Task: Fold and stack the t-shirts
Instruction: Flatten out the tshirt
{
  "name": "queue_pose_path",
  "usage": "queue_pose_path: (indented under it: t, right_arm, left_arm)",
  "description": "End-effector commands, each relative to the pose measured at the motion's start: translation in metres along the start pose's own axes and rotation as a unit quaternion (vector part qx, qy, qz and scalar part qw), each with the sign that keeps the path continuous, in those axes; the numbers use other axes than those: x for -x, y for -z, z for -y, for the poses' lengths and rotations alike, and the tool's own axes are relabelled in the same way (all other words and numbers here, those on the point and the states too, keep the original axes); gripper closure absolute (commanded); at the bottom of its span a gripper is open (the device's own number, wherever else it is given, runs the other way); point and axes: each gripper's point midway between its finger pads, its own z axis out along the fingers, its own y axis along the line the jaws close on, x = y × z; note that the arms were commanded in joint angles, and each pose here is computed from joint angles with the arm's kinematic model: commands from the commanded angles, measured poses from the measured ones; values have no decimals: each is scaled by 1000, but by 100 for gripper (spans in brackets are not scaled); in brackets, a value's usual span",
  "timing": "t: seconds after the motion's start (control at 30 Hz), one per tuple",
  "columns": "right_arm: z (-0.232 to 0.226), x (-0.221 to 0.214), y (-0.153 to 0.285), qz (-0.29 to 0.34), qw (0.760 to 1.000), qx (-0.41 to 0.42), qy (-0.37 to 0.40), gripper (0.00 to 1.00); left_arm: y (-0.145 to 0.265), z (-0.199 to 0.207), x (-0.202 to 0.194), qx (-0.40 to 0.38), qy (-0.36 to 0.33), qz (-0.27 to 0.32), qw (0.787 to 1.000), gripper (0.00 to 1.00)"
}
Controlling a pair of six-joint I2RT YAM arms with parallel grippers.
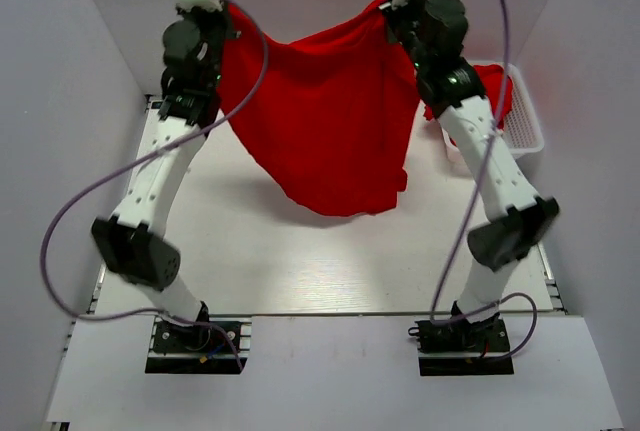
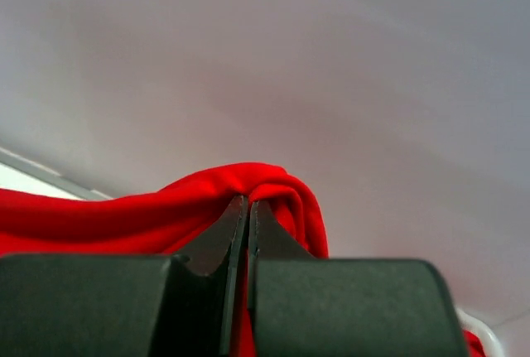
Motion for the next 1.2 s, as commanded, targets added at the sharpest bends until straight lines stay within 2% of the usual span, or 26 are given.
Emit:
queue_pose_path:
  t: [0.0, 0.07, 0.1, 0.13, 0.17, 0.2, 0.23, 0.37, 0.4, 0.43, 0.47, 0.5, 0.53, 0.57, 0.6, 0.63, 0.67, 0.73, 0.77, 0.83, 0.87, 0.9, 0.93, 0.97, 1.0, 1.17]
  right_arm:
    - [22, 10, -34, 34, 999, -32, -1, 100]
    - [29, 45, -40, 86, 996, -29, -9, 100]
    - [34, 55, -43, 109, 993, -32, -14, 100]
    - [33, 64, -40, 123, 992, -20, -17, 100]
    - [38, 90, -31, 169, 985, -25, -20, 100]
    - [43, 103, -18, 191, 981, -29, -17, 100]
    - [43, 109, -14, 201, 979, -25, -12, 100]
    - [40, 123, 15, 189, 982, 7, 9, 100]
    - [31, 93, 8, 153, 988, 23, 11, 100]
    - [26, 84, 16, 133, 990, 32, 22, 100]
    - [21, 72, 27, 115, 992, 39, 25, 100]
    - [12, 44, 24, 80, 994, 58, 39, 100]
    - [1, 29, 38, 61, 994, 80, 41, 100]
    - [-11, -17, 39, 10, 995, 95, 34, 100]
    - [-17, -38, 44, -21, 994, 104, 21, 100]
    - [-32, -93, 50, -82, 989, 122, 13, 100]
    - [-38, -110, 65, -115, 984, 132, 7, 100]
    - [-66, -160, 88, -177, 967, 184, -18, 100]
    - [-79, -181, 106, -219, 952, 212, -36, 100]
    - [-105, -209, 131, -260, 927, 263, -70, 79]
    - [-123, -226, 153, -288, 903, 307, -88, 71]
    - [-129, -235, 160, -299, 893, 325, -92, 51]
    - [-134, -236, 165, -303, 887, 335, -100, 32]
    - [-133, -237, 164, -305, 887, 333, -102, 24]
    - [-132, -239, 163, -308, 887, 329, -102, 10]
    - [-119, -240, 153, -329, 894, 279, -124, 10]
  left_arm:
    - [-38, -12, -6, 28, -35, -5, 999, 100]
    - [-56, -13, 2, 28, -36, 0, 999, 100]
    - [-60, -8, 45, 16, -35, 32, 999, 100]
    - [-73, -5, 31, 0, -39, 23, 999, 100]
    - [-74, -2, 47, -4, -37, 39, 999, 100]
    - [-70, -2, 77, -4, -32, 69, 997, 100]
    - [-68, -2, 85, -4, -30, 81, 996, 100]
    - [-31, -10, 121, 3, -37, 103, 994, 100]
    - [-28, -12, 84, 2, -48, 62, 997, 100]
    - [-4, -17, 107, 9, -46, 73, 996, 100]
    - [7, -23, 95, 19, -49, 51, 997, 100]
    - [18, -29, 37, 27, -47, -14, 998, 100]
    - [34, -33, 18, 35, -30, -37, 998, 100]
    - [68, -33, -11, 37, -25, -65, 997, 100]
    - [86, -38, -26, 44, -20, -81, 996, 100]
    - [103, -40, -42, 46, -7, -100, 994, 100]
    - [133, -42, -98, 57, 24, -175, 983, 100]
    - [175, -52, -123, 90, 61, -218, 970, 100]
    - [213, -55, -174, 116, 92, -291, 945, 100]
    - [248, -51, -194, 111, 118, -330, 930, 100]
    - [264, -50, -208, 118, 131, -358, 917, 100]
    - [293, -54, -228, 141, 130, -416, 889, 57]
    - [299, -53, -228, 136, 131, -425, 885, 16]
    - [300, -50, -227, 131, 133, -430, 883, 0]
    - [301, -51, -226, 129, 128, -434, 883, 0]
    - [268, -34, -213, 62, 119, -397, 908, 0]
